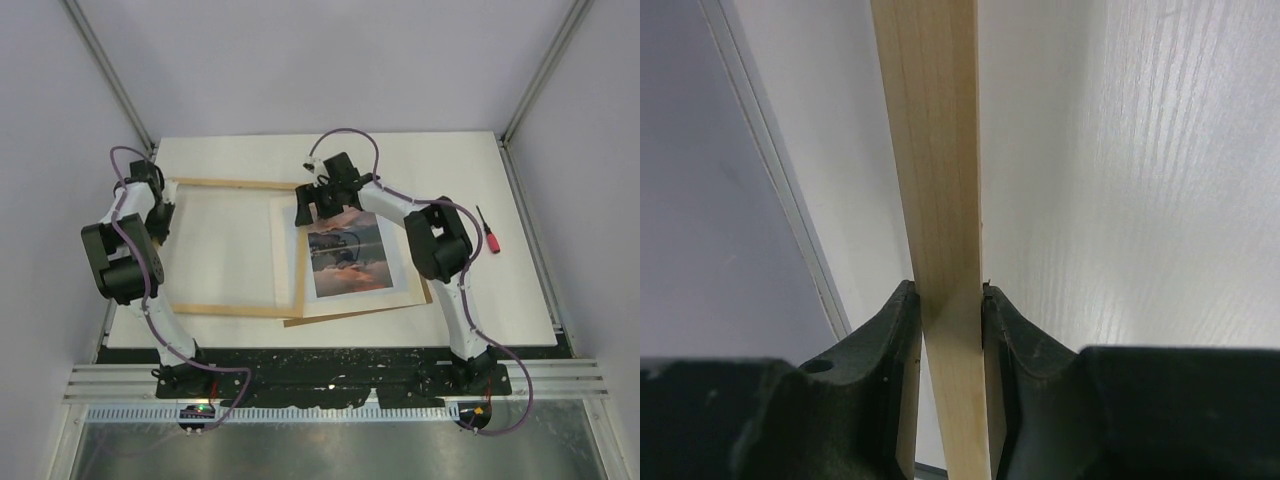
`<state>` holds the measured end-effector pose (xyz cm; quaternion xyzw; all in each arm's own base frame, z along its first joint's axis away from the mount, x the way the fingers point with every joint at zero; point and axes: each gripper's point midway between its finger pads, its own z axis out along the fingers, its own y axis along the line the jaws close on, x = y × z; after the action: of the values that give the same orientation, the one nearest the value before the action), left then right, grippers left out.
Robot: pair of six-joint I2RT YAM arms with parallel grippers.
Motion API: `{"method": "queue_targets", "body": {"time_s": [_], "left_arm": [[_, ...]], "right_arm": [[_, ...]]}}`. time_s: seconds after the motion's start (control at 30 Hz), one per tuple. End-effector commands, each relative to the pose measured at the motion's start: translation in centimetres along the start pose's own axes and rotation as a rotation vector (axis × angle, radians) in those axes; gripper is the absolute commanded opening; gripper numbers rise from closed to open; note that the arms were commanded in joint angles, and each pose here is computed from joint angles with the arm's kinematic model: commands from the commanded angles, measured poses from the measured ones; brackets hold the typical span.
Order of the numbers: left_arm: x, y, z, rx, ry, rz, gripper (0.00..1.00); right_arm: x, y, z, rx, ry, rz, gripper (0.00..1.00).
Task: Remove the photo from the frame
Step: Place the photo frame item at the center of the board, then move the photo frame item to the center of the board.
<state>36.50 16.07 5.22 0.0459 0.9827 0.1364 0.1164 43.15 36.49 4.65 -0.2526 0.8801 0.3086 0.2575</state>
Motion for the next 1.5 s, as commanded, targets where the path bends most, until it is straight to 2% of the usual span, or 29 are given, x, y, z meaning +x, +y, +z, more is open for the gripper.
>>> {"method": "queue_targets", "body": {"time_s": [0.0,0.13,0.5,0.87,0.9,1.0,1.13,1.2,1.33,1.47], "left_arm": [[-1.5,1.9,-1.2,-0.056,-0.019,0.000,0.00],[-1.9,2.9,-0.9,-0.089,-0.001,-0.003,0.00],[-1.2,5.0,0.1,-0.115,0.041,-0.050,0.00],[-0.8,5.4,0.6,-0.107,0.051,-0.066,0.00],[-0.8,5.3,0.6,-0.103,0.049,-0.068,0.03],[-0.6,5.0,0.3,-0.093,0.046,-0.080,0.32],[-0.3,4.2,-0.9,-0.063,0.019,-0.084,0.58],[-0.2,3.8,-1.9,-0.046,-0.008,-0.088,0.65],[-0.1,2.2,-5.4,0.020,-0.093,-0.109,0.69],[-1.0,-3.1,-9.8,0.116,-0.214,-0.004,0.72]], "right_arm": [[-0.6,0.4,-0.7,-0.034,0.017,0.023,0.88],[-1.2,-0.6,-0.9,0.027,0.004,-0.004,0.89],[1.1,-8.8,-3.7,0.214,0.029,0.047,0.89],[3.4,-13.1,-6.8,0.324,0.053,0.066,0.90],[3.7,-13.3,-6.8,0.325,0.058,0.069,0.90],[3.3,-12.9,-7.5,0.294,0.040,0.070,0.90],[0.6,-10.1,-9.4,0.197,-0.027,0.002,0.90],[-1.0,-8.6,-10.7,0.157,-0.064,-0.020,0.90],[-3.2,-5.9,-14.2,0.103,-0.110,-0.054,0.90],[-3.1,-6.3,-18.5,0.136,-0.138,-0.025,0.90]]}}
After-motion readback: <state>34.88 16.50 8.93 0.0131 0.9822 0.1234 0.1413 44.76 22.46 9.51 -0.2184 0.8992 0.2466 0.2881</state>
